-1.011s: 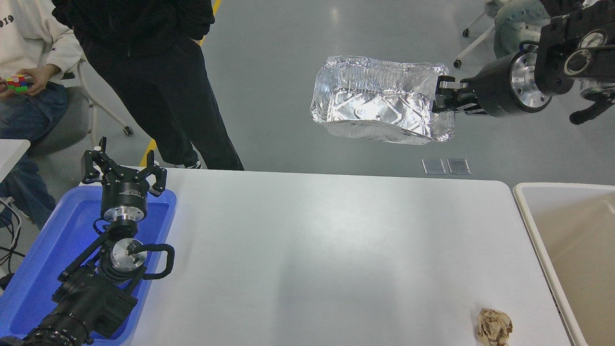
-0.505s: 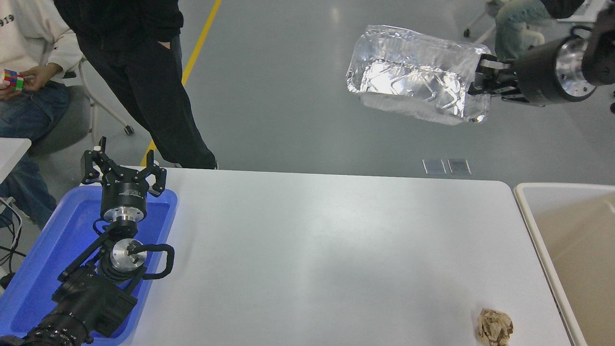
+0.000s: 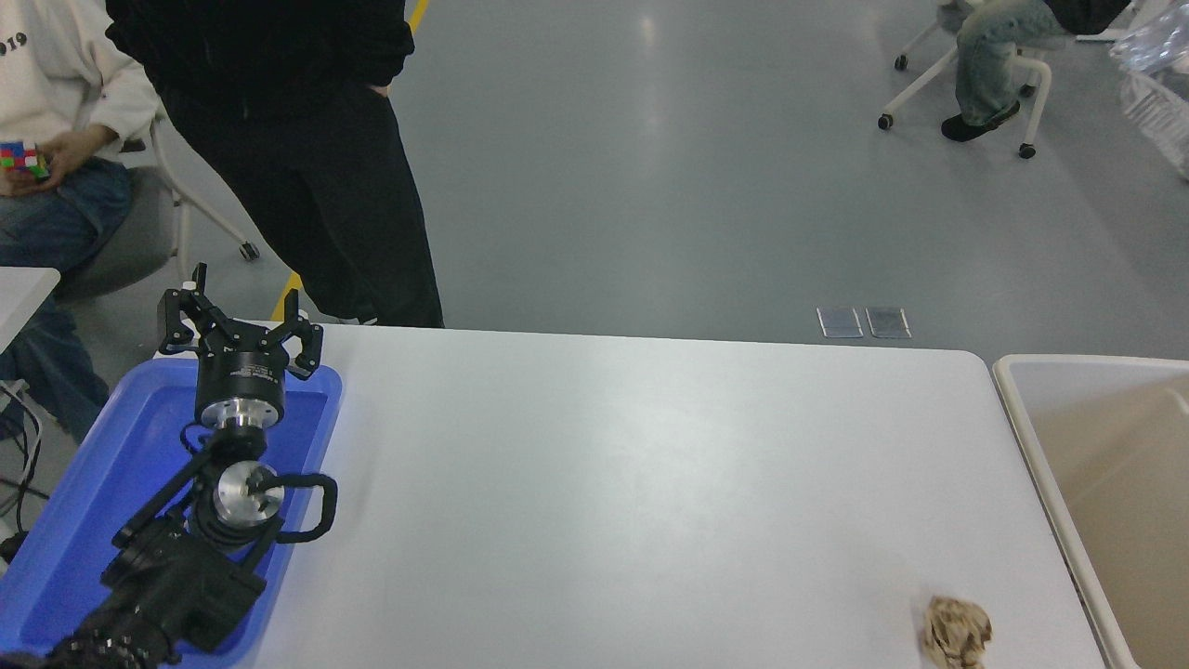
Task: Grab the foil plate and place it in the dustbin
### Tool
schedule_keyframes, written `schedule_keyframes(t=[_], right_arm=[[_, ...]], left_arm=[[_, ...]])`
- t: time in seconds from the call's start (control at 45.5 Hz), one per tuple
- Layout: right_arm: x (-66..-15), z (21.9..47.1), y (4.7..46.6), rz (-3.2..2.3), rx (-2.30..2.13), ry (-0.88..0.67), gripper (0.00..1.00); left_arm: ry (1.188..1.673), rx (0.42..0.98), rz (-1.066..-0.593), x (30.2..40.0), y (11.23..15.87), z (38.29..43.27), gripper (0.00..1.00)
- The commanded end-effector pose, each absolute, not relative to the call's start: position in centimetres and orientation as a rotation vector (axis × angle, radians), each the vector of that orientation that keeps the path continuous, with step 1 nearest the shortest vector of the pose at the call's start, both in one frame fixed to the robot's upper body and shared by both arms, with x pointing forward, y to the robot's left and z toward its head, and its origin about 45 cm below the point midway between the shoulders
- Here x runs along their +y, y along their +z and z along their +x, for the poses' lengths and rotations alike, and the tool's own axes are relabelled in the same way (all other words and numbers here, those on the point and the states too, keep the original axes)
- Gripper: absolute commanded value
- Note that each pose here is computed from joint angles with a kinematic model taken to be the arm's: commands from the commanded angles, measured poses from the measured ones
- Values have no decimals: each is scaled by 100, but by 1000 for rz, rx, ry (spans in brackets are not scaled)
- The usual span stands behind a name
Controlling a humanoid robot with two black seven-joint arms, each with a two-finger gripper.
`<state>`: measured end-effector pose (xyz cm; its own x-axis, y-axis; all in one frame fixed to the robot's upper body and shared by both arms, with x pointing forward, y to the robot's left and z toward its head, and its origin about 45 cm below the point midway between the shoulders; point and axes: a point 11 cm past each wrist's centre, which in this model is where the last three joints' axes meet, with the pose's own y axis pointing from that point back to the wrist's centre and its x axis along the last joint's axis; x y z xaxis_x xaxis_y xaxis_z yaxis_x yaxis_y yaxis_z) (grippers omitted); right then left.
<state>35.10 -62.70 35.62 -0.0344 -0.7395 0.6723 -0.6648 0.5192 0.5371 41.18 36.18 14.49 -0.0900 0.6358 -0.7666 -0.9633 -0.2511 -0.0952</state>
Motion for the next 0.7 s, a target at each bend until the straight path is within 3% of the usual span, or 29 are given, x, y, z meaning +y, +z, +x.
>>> schedule_keyframes(t=[0.0, 0.418, 0.681], right_arm=[[-6903, 2954, 3107, 931, -1911, -218, 0], [-6863, 2430, 1691, 834, -1947, -406, 0], [-6575, 2315, 1142, 844, -1924, -447, 0]], left_arm=[[1651, 530, -852, 3618, 1450, 4118, 99], [1651, 530, -852, 3618, 1450, 4118, 99], [1651, 530, -852, 3618, 1450, 4118, 99]])
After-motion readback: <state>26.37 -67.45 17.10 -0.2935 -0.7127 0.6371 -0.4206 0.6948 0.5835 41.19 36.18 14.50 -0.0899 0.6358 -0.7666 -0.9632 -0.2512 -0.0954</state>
